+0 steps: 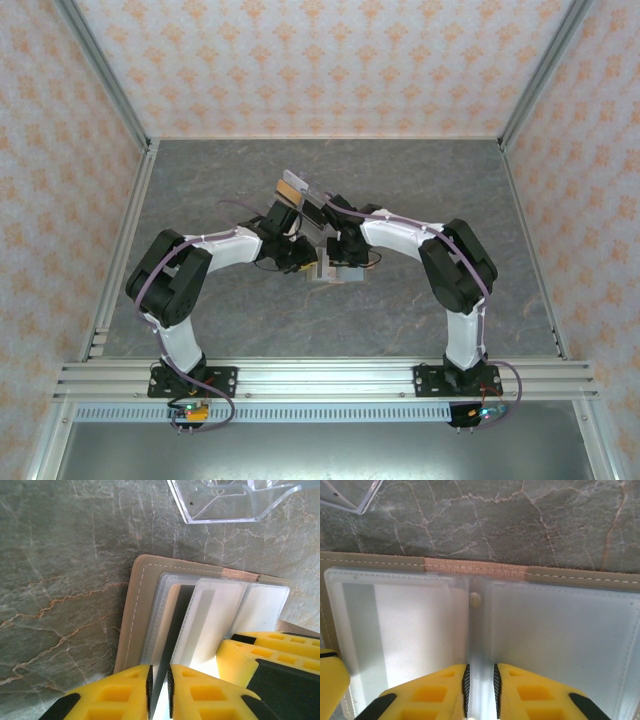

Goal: Take the credit cards out of the card holder

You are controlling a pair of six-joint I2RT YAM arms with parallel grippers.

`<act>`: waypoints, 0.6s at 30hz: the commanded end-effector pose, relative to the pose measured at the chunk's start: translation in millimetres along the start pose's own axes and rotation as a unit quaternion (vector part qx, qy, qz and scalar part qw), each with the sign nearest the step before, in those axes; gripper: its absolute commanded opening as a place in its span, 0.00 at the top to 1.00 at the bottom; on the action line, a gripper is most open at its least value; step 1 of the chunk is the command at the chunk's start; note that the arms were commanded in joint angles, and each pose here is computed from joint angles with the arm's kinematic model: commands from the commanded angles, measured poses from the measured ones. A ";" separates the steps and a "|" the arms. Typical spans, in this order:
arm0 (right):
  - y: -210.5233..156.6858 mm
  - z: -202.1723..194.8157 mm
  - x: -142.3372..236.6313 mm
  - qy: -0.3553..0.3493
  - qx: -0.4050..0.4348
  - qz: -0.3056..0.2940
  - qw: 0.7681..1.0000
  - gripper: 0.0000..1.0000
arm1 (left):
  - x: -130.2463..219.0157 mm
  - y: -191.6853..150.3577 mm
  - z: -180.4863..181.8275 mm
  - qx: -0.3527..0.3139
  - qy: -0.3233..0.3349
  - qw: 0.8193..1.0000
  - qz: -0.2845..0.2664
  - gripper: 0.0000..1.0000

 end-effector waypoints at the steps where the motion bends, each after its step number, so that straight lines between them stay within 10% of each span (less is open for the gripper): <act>1: -2.2 -6.0 -7.2 -0.036 0.000 0.015 0.999 0.78 | 6.9 0.2 -11.5 -0.016 -0.015 1.000 -0.001 0.81; 18: -4.9 -7.9 -16.9 -0.040 0.000 0.027 0.999 0.81 | -3.5 -0.6 -16.5 -0.029 -0.036 0.999 0.027 0.78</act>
Point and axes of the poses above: each hand's point on the last joint's axis, 136 mm out from that joint toward the fingers, its own x axis back along the fingers, its own z axis along the line the jaws close on, y = z × x, the point moved 10 cm from there along x, back along the fingers, and after that the axes turned 13 degrees about x, right-handed, at the moved point
